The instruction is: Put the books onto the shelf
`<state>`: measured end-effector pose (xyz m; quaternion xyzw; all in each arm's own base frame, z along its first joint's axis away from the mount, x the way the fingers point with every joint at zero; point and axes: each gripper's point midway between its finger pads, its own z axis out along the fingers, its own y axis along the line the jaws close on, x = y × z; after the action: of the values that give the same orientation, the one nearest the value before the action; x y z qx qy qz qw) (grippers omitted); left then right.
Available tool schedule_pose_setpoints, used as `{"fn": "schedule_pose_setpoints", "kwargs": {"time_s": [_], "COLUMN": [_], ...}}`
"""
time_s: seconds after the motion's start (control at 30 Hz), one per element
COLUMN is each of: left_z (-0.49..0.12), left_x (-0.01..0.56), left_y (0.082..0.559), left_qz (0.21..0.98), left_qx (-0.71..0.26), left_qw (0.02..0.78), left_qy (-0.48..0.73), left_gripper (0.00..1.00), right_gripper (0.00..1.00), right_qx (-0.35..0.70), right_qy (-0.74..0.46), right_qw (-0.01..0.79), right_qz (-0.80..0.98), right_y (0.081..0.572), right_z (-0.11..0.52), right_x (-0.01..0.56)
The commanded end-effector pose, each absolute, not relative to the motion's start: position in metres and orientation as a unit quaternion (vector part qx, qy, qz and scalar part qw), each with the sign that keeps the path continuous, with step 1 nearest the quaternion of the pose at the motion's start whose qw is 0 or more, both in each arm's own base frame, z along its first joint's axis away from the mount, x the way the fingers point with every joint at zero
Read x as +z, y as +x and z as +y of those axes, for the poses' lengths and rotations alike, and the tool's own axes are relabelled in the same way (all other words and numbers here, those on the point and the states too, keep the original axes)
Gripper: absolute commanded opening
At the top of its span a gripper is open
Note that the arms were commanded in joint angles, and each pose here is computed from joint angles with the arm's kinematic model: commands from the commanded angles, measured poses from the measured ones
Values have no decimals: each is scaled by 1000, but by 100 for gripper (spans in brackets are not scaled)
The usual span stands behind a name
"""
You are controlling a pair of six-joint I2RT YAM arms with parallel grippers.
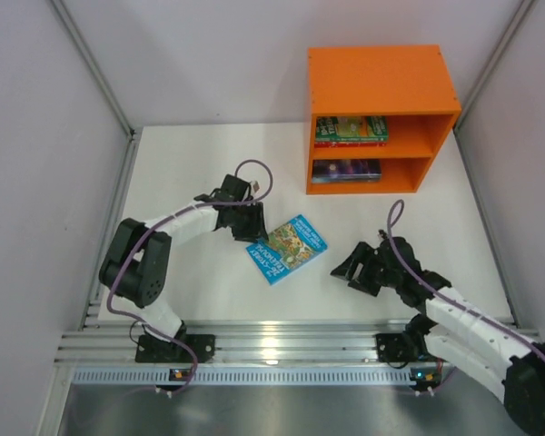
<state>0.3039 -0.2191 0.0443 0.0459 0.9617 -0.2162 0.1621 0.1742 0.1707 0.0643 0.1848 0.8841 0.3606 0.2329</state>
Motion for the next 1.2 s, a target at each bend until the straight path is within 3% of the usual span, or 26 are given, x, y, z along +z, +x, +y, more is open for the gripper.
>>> {"fn": "schedule_pose_setpoints", "kwargs": {"time_s": [0.0,0.2,0.3,0.4,0.5,0.77,0.97,1.17], "left_z": [-225,-238,-231,-221,-214,-245,-256,-264], "left_x": [19,31,50,77,76,47,22,34], "left_y": [254,192,191,224,233,255,239,205], "left_qz": [963,940,941,946,954,936,933,923], "left_qx": [-256,-337,-328,-286,-260,-314,-345,-375], "left_qw": [90,55,79,150,152,131,79,83], "left_qy": [0,-24,-18,-5,8,85,71,32], "left_gripper": [46,41,43,53,58,60,54,49], "right_gripper": [72,72,72,71,71,74,76,60], "right_qx": [363,344,342,345,335,318,294,309], "right_qy": [170,143,130,110,98,78,30,-22], "right_qw": [279,278,285,287,285,292,314,333], "right_qz": [873,885,886,887,893,899,902,891], "right_y": [201,218,228,230,229,224,233,242], "right_z": [196,220,229,240,250,264,264,277], "right_x": [83,77,78,80,78,66,55,62]}}
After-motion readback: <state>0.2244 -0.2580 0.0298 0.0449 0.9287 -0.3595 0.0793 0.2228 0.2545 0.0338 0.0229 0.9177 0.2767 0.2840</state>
